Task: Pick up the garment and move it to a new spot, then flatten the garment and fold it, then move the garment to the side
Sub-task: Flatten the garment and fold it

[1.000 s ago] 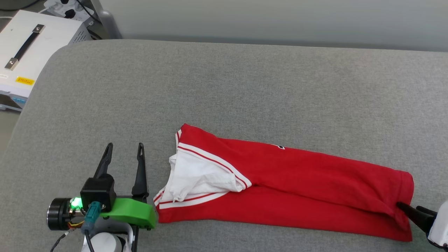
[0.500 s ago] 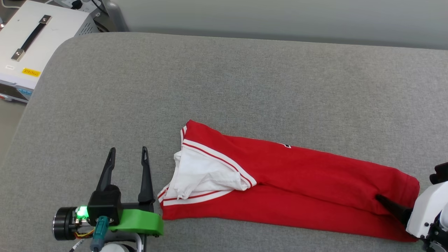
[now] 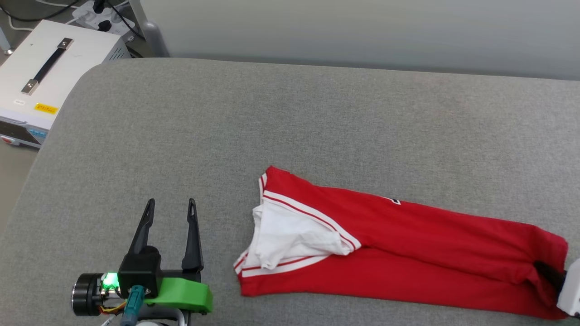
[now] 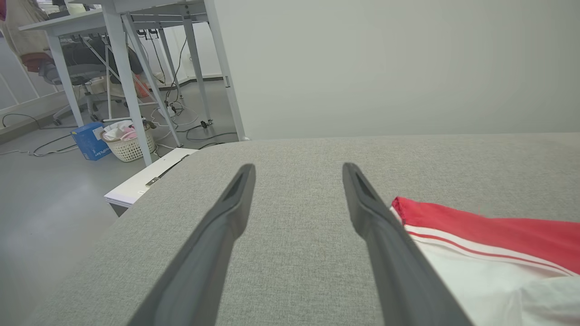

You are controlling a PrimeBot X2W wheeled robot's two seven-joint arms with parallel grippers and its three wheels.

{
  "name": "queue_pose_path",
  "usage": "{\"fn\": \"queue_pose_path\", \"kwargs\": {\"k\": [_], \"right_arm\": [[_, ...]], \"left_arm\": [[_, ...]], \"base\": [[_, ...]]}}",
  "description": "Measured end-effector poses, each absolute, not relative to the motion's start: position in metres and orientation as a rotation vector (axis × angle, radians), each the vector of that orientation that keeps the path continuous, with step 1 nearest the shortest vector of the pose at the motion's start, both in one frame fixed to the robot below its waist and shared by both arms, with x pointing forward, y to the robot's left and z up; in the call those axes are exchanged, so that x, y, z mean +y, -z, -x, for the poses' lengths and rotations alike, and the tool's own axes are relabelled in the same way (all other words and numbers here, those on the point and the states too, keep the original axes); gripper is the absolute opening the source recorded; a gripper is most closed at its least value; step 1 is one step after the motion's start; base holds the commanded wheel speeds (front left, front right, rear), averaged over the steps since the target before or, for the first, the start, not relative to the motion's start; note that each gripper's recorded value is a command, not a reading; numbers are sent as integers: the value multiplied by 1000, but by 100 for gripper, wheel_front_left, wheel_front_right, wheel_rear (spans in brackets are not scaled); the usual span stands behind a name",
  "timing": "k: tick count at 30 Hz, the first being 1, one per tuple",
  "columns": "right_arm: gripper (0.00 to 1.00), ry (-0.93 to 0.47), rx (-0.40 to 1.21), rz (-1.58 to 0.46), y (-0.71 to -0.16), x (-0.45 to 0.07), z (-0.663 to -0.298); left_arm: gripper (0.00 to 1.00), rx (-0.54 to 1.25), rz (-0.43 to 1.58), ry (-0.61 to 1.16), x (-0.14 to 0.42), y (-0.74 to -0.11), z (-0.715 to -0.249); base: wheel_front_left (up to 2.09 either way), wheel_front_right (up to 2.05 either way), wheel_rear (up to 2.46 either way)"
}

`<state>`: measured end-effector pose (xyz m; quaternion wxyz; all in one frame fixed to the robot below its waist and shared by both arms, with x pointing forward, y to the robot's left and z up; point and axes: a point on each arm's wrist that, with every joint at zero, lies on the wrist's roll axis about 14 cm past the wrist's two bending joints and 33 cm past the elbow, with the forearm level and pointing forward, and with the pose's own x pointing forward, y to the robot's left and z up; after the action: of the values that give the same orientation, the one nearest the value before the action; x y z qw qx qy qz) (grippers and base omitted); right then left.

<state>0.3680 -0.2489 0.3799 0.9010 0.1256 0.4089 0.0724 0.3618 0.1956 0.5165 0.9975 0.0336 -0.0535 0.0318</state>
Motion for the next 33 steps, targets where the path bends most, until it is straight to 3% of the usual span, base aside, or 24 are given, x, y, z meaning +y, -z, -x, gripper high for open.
{"fn": "queue_pose_path", "kwargs": {"k": [7,13,23,33], "right_arm": [[0,-14,793,-161,-399,-314,-367],[0,-34,782,-172,-407,-309,-362],[0,-333,741,-196,-443,-221,-368],[0,-641,769,-70,-457,-119,-381]], "left_arm": [[100,-116,-75,-52,194,-519,-356],[100,-120,-73,-46,193,-521,-351],[100,-109,-70,-40,191,-517,-348],[100,-78,-66,-28,187,-507,-353]], "base": [[0,0,0],[0,0,0],[0,0,0],[0,0,0]]}}
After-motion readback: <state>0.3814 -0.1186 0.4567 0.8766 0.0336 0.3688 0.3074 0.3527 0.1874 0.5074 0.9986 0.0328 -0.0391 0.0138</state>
